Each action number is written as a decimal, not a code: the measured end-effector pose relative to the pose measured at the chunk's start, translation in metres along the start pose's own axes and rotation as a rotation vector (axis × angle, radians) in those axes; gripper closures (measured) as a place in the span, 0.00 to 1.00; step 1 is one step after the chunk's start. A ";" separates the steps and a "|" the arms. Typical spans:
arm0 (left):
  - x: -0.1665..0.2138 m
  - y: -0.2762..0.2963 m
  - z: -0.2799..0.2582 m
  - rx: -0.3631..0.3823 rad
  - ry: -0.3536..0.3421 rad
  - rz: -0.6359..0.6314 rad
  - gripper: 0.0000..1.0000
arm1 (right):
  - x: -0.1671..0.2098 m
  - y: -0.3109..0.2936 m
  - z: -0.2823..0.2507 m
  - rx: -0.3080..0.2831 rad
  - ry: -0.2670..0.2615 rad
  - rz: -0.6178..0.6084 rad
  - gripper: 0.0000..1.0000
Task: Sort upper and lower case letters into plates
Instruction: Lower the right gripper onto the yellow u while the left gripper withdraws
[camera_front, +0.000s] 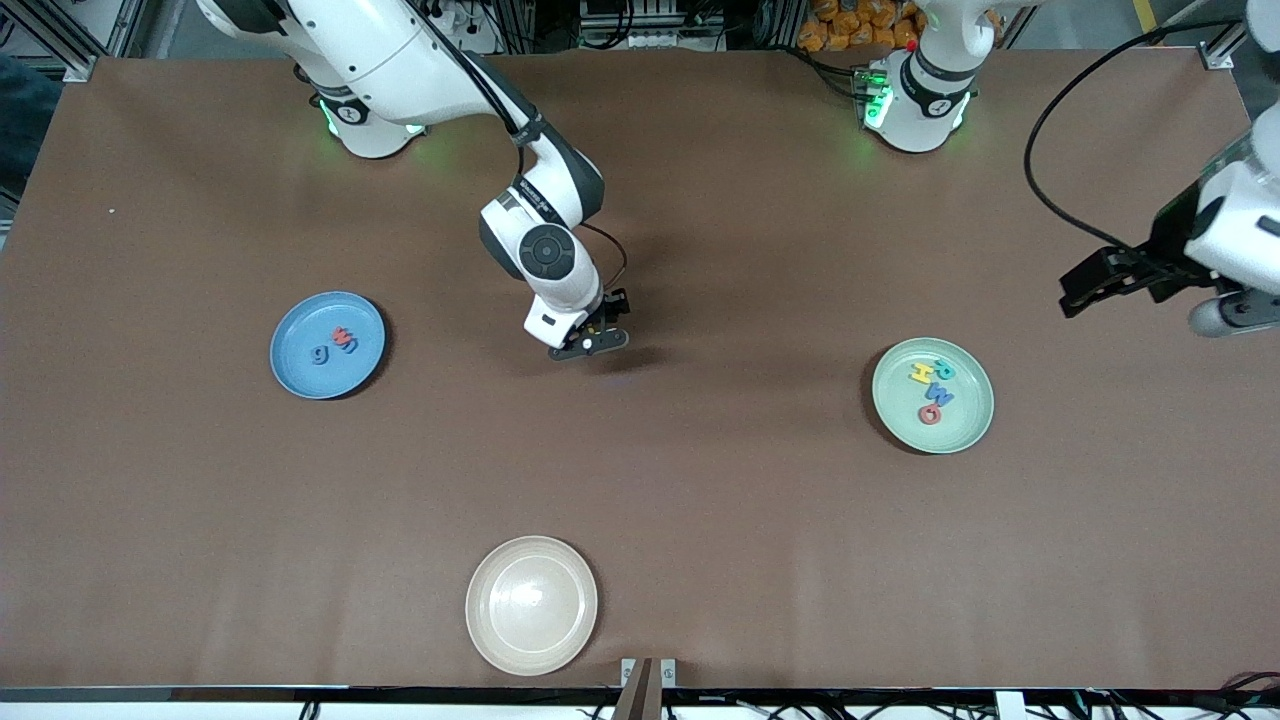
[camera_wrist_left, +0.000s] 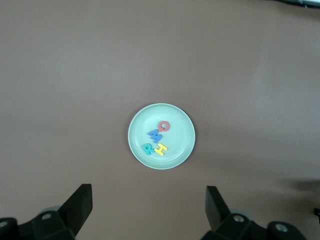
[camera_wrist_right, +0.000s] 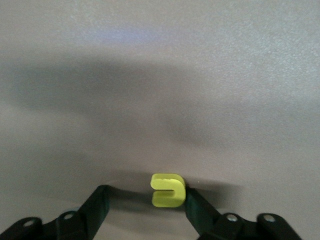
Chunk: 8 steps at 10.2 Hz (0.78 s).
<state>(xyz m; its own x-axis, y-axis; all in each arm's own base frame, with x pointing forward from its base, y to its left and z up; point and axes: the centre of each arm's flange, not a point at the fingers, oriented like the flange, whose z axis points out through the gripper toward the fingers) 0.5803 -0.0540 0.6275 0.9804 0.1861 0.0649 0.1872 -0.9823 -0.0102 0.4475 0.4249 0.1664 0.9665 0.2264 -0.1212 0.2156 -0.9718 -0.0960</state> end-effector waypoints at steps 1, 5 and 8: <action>0.000 -0.010 -0.006 0.002 0.009 -0.012 0.00 | 0.000 0.000 0.000 -0.001 0.002 -0.002 0.33; 0.002 -0.054 -0.015 0.009 0.003 0.047 0.00 | -0.001 0.000 -0.002 0.000 0.006 -0.002 0.42; 0.000 -0.053 -0.016 0.010 -0.003 0.055 0.00 | 0.000 0.002 -0.002 0.002 0.009 0.003 0.49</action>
<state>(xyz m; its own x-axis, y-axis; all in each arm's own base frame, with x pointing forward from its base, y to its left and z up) 0.5694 -0.0023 0.6438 0.9893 0.1322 0.0612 0.1339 -0.9907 -0.0240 0.4488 0.4226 0.1685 0.9683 0.2227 -0.1130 0.2123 -0.9723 -0.0973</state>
